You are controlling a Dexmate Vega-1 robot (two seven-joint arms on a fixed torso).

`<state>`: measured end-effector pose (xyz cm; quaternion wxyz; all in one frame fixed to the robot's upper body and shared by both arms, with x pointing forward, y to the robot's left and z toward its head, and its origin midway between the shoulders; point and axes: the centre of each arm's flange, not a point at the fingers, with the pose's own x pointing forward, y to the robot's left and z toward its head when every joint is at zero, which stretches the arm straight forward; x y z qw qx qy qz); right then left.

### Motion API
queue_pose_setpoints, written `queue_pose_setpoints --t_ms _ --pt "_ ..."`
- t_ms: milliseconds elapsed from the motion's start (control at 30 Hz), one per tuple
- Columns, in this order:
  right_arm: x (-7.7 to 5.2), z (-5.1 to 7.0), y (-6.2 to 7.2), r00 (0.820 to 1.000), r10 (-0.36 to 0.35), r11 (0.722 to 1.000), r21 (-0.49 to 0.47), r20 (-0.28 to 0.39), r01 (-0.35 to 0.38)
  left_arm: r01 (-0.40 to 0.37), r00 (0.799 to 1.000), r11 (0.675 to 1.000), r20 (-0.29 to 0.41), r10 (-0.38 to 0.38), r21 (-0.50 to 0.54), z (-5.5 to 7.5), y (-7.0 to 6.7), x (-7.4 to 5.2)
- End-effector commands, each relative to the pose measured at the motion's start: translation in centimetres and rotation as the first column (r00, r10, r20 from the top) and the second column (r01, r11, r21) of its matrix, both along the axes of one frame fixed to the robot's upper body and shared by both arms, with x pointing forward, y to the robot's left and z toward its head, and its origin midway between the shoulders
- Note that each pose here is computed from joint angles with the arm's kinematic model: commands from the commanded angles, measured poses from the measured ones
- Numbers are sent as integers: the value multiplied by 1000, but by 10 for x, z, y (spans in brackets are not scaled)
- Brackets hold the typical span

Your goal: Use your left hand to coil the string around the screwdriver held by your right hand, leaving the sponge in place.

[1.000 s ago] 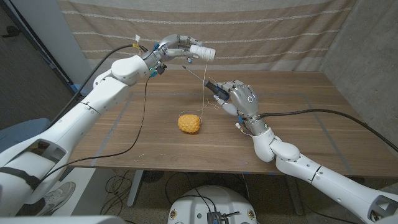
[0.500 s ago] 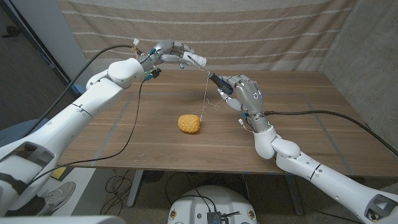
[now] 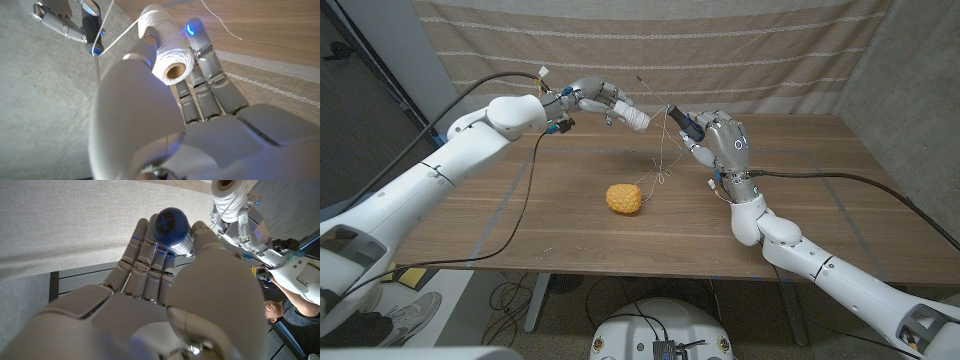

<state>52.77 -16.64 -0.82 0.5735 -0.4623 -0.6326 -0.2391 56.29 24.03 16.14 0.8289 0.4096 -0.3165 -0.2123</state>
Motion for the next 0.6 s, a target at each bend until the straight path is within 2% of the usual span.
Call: queue_pose_setpoints --t_ms 33,200,400,600 --pt "20 9 -7 994 -105 994 10 -27 106 72 996 992 -51 -67 102 -7 -7 -10" --pt "29 6 -7 988 -150 989 -1 -37 150 124 990 986 -76 -117 107 -7 -11 -12" --pt "39 1 -8 978 -195 981 -18 -70 195 233 968 970 -115 -224 67 -5 -15 -13" --pt "43 -4 -5 977 -202 979 -51 -73 199 348 928 937 -135 -347 -18 -3 -19 -12"
